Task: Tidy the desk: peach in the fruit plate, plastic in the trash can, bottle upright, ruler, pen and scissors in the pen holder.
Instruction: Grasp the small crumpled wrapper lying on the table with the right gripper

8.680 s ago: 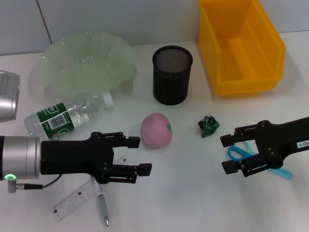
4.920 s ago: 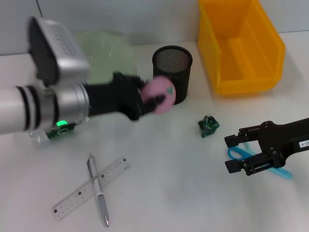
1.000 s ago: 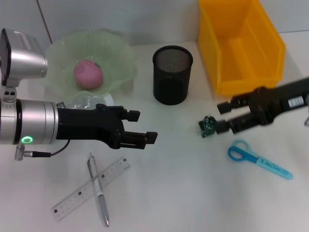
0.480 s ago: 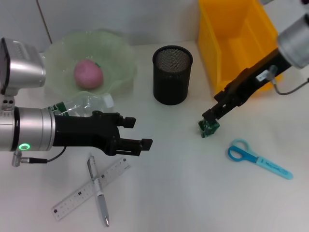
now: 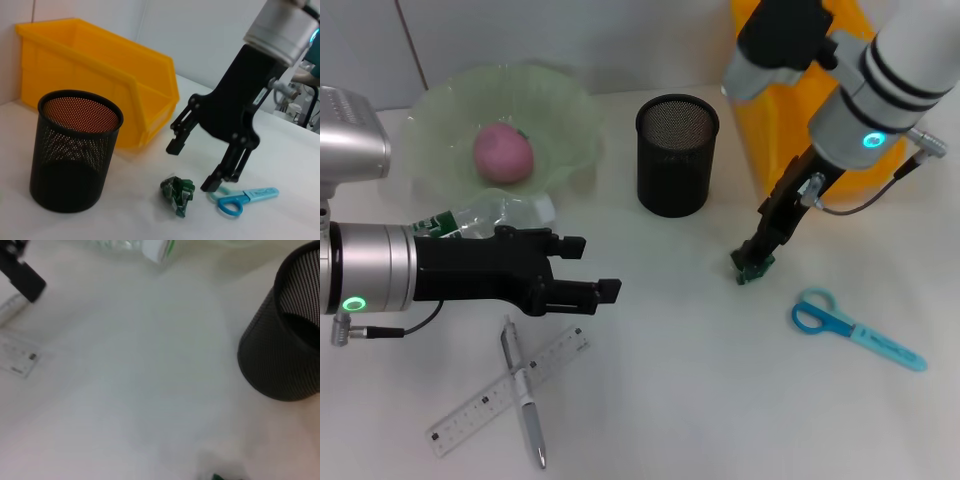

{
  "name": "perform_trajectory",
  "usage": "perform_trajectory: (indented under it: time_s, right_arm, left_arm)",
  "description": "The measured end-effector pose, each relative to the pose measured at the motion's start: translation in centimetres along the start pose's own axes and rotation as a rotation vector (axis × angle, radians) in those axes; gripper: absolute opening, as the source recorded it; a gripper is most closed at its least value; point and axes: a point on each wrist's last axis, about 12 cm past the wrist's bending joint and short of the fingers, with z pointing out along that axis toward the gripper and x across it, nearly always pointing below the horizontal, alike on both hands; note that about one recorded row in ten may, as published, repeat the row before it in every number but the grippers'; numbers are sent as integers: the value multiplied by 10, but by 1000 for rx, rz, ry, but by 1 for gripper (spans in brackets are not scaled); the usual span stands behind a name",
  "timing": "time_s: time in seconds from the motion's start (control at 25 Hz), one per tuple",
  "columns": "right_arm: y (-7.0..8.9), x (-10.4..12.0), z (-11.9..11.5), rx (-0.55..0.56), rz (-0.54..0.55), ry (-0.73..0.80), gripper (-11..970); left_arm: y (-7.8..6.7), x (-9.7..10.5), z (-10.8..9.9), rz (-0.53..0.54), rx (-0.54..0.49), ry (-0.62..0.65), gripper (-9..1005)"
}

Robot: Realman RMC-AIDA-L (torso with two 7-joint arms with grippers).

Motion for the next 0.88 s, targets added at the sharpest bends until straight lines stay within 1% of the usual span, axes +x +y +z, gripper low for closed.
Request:
perform_trajectory:
  time_s: [0.04, 0.32, 0.56, 0.88]
  right_arm:
    - [0, 0, 6, 7, 2, 6, 736]
    - [-2, 2, 20, 19, 11, 8, 733]
    - [1, 3, 30, 24, -1, 13, 731]
    - [2, 4, 35, 17, -9, 15, 727]
  left_arm:
    - [0, 1, 0, -2, -1, 0, 814]
    - [0, 2, -1, -8, -4, 0, 814]
    - [0, 2, -2, -9, -4, -2, 814]
    - [1, 1, -2, -9, -6, -7, 813]
